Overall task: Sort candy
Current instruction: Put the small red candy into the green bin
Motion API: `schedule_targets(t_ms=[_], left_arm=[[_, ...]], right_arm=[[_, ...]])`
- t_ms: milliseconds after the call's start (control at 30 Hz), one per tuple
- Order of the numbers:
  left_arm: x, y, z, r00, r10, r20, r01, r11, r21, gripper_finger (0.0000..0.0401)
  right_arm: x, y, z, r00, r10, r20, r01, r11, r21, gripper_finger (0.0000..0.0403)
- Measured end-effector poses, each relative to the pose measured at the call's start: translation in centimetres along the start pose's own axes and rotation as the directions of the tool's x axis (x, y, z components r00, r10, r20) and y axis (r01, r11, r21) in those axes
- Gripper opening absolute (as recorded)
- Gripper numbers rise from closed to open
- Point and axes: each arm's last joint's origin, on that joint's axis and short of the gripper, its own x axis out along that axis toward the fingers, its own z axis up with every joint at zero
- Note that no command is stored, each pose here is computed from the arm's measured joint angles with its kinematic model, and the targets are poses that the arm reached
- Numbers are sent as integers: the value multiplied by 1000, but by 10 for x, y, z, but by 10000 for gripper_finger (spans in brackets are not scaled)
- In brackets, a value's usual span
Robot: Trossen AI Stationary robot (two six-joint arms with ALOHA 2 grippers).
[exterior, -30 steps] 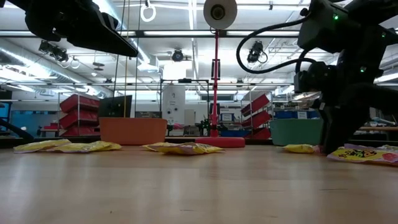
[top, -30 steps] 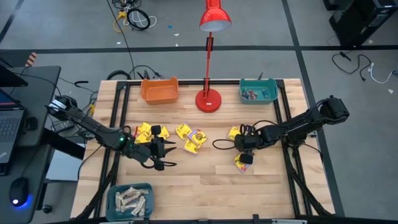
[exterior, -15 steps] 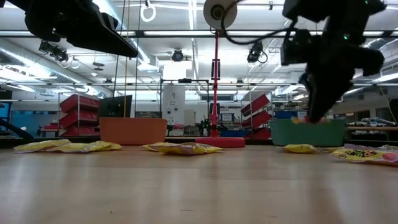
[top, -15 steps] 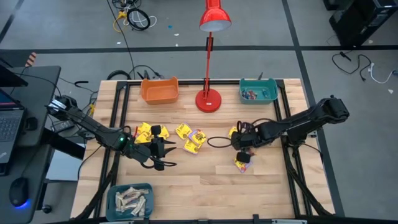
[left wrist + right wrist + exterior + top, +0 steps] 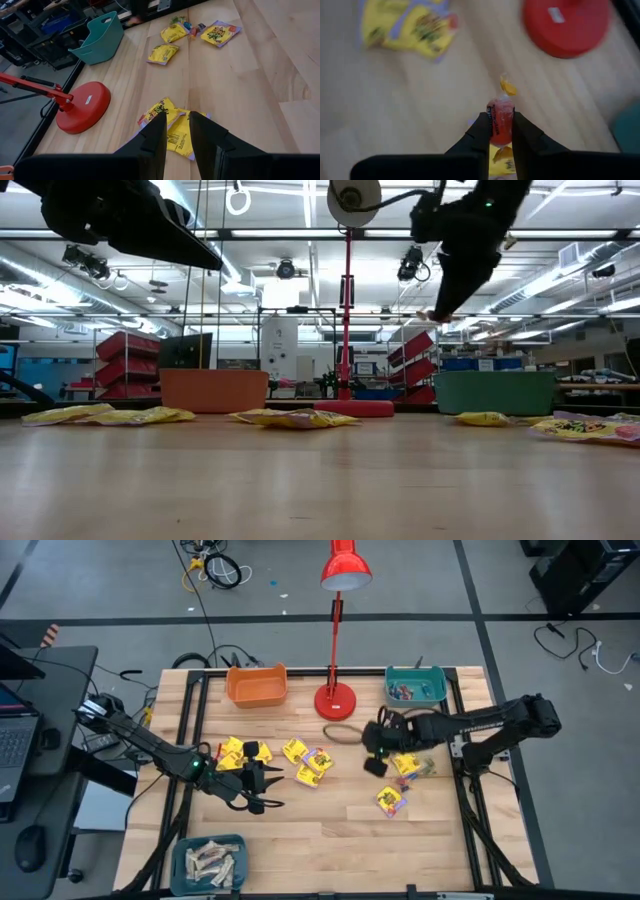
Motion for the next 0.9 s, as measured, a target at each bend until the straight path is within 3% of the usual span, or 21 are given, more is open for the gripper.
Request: schedule_targets(t_ms=[100, 233, 567, 900], left_arm=[[0, 0, 0, 1000, 0, 2, 0, 1000, -1, 88], [0, 0, 1, 1000, 0, 7, 0, 1000, -6, 88], [0, 0, 1, 1000, 0, 7, 0, 1000, -5, 88], [0, 0, 1, 1000, 0, 7, 0, 1000, -2, 88]], right_arm=[[-3, -19, 11, 999, -45, -20, 48, 989, 140, 46], [-2, -51, 18, 987, -137, -79, 156, 929, 334, 46], [9, -128, 22, 952, -246, -184, 306, 819, 485, 46], [12, -193, 19, 938, -289, -192, 344, 698, 628, 46]])
